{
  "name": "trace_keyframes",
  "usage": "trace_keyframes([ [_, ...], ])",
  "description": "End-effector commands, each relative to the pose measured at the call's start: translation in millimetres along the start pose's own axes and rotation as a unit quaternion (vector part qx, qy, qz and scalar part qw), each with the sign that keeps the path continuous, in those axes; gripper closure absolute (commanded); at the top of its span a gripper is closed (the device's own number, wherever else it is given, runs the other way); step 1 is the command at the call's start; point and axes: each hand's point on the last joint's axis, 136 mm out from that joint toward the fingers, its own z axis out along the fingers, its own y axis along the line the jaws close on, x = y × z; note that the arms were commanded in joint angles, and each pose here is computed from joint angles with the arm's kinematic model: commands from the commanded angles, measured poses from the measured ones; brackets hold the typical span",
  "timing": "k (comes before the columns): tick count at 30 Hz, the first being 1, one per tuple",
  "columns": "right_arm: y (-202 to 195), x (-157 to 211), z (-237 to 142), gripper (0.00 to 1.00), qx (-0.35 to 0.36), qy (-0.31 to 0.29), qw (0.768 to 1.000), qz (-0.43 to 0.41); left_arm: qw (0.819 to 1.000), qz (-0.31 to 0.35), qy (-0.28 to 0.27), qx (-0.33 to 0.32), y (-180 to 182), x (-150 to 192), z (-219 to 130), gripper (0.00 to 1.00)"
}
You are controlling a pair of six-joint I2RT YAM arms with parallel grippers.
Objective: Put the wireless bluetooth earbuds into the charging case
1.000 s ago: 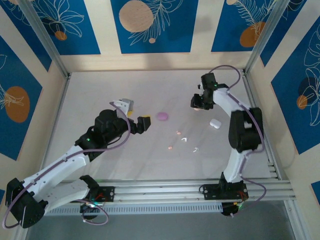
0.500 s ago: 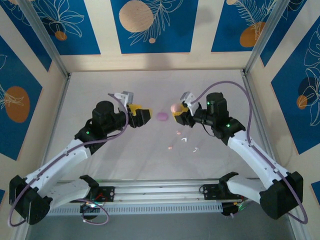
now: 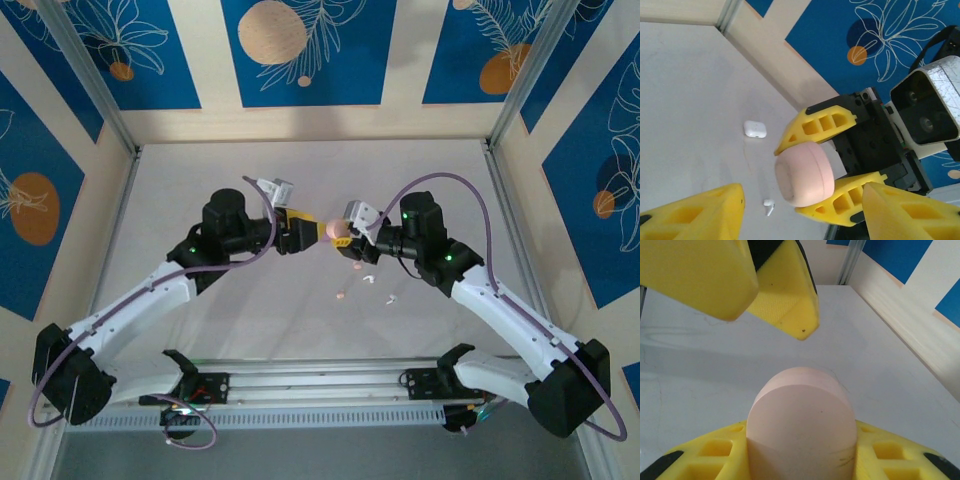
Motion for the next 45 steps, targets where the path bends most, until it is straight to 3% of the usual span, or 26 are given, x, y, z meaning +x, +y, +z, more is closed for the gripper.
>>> trace_keyframes([
  [1,-0.9,-8.5,1.0,0.67,0.005,-0.014,1.000,-0.024,0.999,0.015,0.009,0.038,-20.6,-4.6,7.0,0.38],
  [12,5.4,-13.6,3.9,0.66,0.000,-0.021,0.998,-0.052,0.999,0.001,0.033,0.014,-14.6,4.3,26.9,0.43],
  [17,4.8,-16.9,4.3,0.66,0.007,-0.026,0.998,-0.063,0.999,-0.003,0.040,0.000,-9.6,6.6,30.9,0.51],
  [25,2.4,-23.1,5.2,0.63,0.025,-0.029,0.996,-0.081,0.998,-0.009,0.058,-0.013,-5.4,13.5,34.0,0.73],
  [28,4.7,-24.8,5.0,0.61,0.026,-0.028,0.995,-0.091,0.999,-0.015,0.043,-0.020,-5.3,7.4,31.2,0.83],
  [35,-2.0,-15.0,-11.7,0.38,0.054,-0.076,0.993,-0.077,0.998,-0.060,-0.023,0.004,-20.1,-14.8,18.2,0.88],
  [39,-3.4,-5.2,-22.6,0.38,0.034,-0.104,0.992,-0.065,0.993,-0.105,-0.053,0.033,-26.7,-21.0,13.8,0.91],
  [45,-7.4,-23.0,-28.0,0.40,0.034,-0.147,0.986,-0.076,0.987,-0.137,-0.061,0.054,-31.0,-23.4,14.0,0.91],
])
